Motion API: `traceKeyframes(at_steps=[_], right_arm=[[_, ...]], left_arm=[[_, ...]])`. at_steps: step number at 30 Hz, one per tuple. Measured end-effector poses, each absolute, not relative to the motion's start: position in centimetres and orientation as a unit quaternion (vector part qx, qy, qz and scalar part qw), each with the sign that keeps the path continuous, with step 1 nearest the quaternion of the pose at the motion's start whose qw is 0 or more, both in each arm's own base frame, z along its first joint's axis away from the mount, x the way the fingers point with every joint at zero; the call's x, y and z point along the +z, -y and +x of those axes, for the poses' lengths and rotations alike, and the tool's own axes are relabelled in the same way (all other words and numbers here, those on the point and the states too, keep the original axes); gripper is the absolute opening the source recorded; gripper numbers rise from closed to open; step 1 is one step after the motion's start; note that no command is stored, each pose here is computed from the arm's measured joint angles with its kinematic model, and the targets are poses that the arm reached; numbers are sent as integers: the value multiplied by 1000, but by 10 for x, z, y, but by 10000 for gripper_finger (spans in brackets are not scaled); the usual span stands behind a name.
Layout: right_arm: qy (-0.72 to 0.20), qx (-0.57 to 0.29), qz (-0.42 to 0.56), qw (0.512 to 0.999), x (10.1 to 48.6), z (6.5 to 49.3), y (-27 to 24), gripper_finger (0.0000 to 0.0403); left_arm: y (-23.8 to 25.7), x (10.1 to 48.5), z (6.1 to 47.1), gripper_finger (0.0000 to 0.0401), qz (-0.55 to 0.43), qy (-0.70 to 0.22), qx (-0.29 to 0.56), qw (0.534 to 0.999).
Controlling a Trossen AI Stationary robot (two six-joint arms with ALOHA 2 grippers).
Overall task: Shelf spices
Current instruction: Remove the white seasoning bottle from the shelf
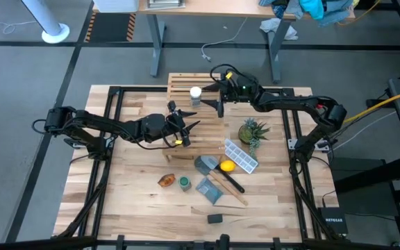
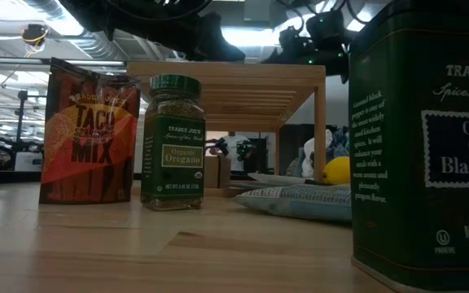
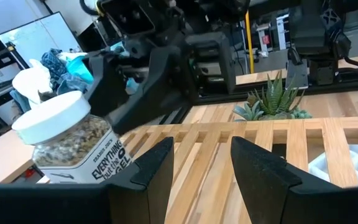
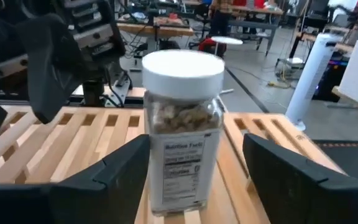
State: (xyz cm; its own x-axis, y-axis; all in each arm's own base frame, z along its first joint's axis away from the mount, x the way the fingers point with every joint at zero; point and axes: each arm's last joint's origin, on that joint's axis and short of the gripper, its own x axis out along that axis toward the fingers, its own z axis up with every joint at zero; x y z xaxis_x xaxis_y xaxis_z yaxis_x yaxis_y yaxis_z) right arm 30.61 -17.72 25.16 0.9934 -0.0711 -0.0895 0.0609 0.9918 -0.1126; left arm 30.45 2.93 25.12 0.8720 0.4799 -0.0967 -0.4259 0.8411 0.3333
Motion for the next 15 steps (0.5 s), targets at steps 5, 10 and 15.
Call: traceKeyframes(at_steps=[5,10,15], right_arm=[[-45,-30,-56,997,252,306,177,264],[-42,-10,-55,998,253,306,176,264],[-40,-6,-57,998,253,306,176,264]], left_arm=[[-29,251,305,155,159,-90,236,954],[-34,251,304,155,159,-92,248,951],[-43,251,303,155,154,-93,263,948]])
